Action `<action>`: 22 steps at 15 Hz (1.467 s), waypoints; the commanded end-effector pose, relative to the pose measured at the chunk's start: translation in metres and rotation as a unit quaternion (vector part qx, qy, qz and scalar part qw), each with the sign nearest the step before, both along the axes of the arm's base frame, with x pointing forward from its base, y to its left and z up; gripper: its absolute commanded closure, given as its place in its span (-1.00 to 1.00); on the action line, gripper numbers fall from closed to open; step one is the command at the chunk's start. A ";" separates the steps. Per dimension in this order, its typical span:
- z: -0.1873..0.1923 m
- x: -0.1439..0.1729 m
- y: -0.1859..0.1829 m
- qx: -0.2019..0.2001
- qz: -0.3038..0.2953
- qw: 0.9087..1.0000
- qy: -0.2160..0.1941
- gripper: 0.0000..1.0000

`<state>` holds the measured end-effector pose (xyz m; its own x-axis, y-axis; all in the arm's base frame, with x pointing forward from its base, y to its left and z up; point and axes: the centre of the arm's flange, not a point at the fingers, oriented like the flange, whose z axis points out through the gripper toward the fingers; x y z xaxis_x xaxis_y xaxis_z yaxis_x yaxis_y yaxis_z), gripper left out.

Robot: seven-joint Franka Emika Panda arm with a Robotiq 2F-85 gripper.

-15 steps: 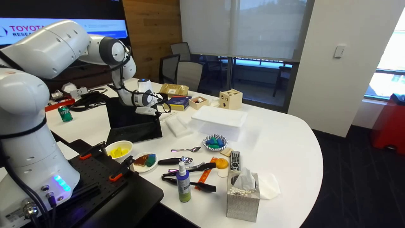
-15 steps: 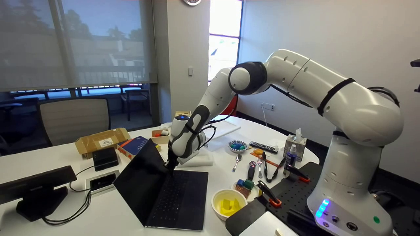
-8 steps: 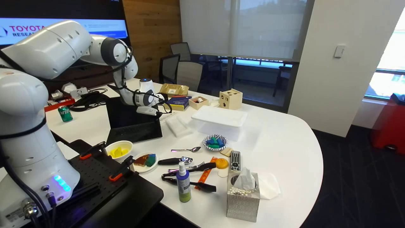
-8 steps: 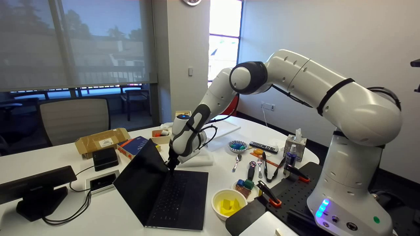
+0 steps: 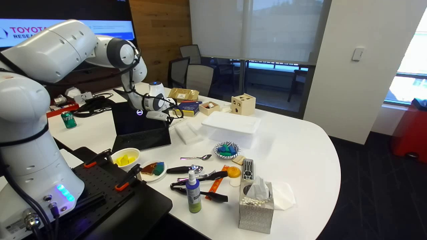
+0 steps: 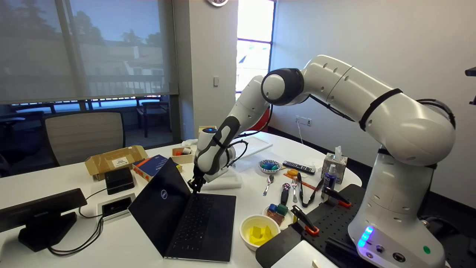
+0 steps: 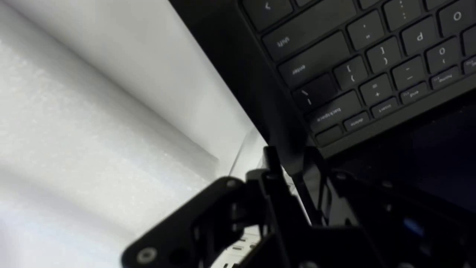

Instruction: Turn on the laptop.

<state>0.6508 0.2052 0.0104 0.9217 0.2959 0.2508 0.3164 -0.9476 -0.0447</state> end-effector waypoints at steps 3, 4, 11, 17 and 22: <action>0.052 -0.019 -0.007 -0.012 0.021 1.000 0.012 -0.42; 0.058 -0.022 -0.007 -0.014 0.026 0.999 0.016 -0.55; 0.099 -0.052 -0.023 -0.076 0.052 0.991 0.094 -1.00; 0.129 -0.073 -0.027 -0.090 0.084 0.989 0.086 -1.00; 0.140 -0.077 -0.032 -0.088 0.084 0.989 0.085 -1.00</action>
<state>0.5864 0.1833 0.1318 0.8884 0.4575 0.0377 0.4559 -0.8890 0.0431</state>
